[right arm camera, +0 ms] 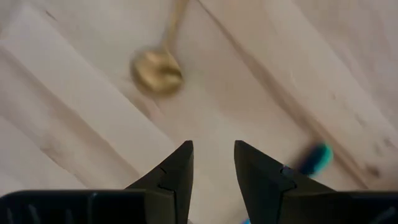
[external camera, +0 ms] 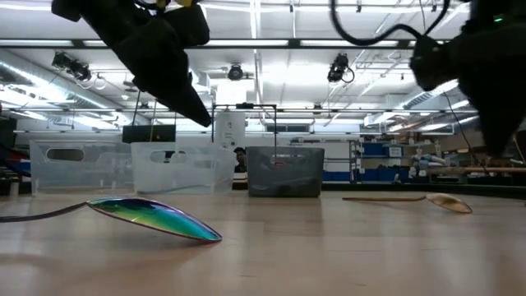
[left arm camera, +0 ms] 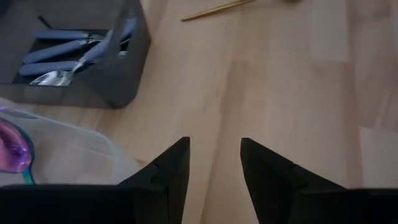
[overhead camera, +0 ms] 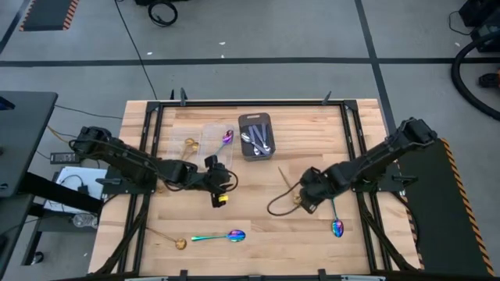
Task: Sort silverware by color (type)
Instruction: Put the blue spoon into the right transparent bin
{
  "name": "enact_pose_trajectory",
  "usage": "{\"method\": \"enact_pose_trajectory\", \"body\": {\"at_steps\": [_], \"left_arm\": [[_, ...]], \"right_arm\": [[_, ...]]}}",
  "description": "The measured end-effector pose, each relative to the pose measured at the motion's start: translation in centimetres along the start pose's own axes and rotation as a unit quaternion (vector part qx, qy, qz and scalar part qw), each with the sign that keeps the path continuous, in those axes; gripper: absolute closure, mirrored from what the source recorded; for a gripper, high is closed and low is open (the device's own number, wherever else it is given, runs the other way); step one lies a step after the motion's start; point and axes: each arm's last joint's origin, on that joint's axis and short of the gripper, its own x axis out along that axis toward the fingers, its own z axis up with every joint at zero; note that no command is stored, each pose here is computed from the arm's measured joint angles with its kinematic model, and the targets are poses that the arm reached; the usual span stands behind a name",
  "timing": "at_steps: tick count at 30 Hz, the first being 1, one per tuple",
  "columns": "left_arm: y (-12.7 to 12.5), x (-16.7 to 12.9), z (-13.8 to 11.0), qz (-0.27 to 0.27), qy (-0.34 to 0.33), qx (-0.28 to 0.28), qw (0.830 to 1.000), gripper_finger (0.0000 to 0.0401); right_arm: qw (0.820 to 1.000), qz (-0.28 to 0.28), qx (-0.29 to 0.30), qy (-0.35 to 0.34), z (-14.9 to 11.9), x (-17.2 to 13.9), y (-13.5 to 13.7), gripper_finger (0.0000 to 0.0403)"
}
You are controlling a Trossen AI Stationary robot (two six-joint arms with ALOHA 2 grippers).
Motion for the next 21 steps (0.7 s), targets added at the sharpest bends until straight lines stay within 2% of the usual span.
{"method": "enact_pose_trajectory", "body": {"at_steps": [5, 12, 21], "left_arm": [[0.6, 0.2, 0.2, 0.007, -0.002, -0.007, 1.000, 0.0250], [0.8, 0.3, 0.7, 0.007, -0.023, 0.017, 1.000, 0.0250], [0.8, 0.3, 0.7, 0.007, -0.021, 0.018, 1.000, 0.0250]], "right_arm": [[1.000, -0.020, 0.009, 0.010, -2.2, -0.2, 0.2, 0.0274], [0.999, -0.026, 0.026, -0.012, -4.6, 0.0, 0.4, 0.0270], [0.992, -0.063, 0.079, 0.075, -7.8, 2.4, -1.5, 0.0270]]}}
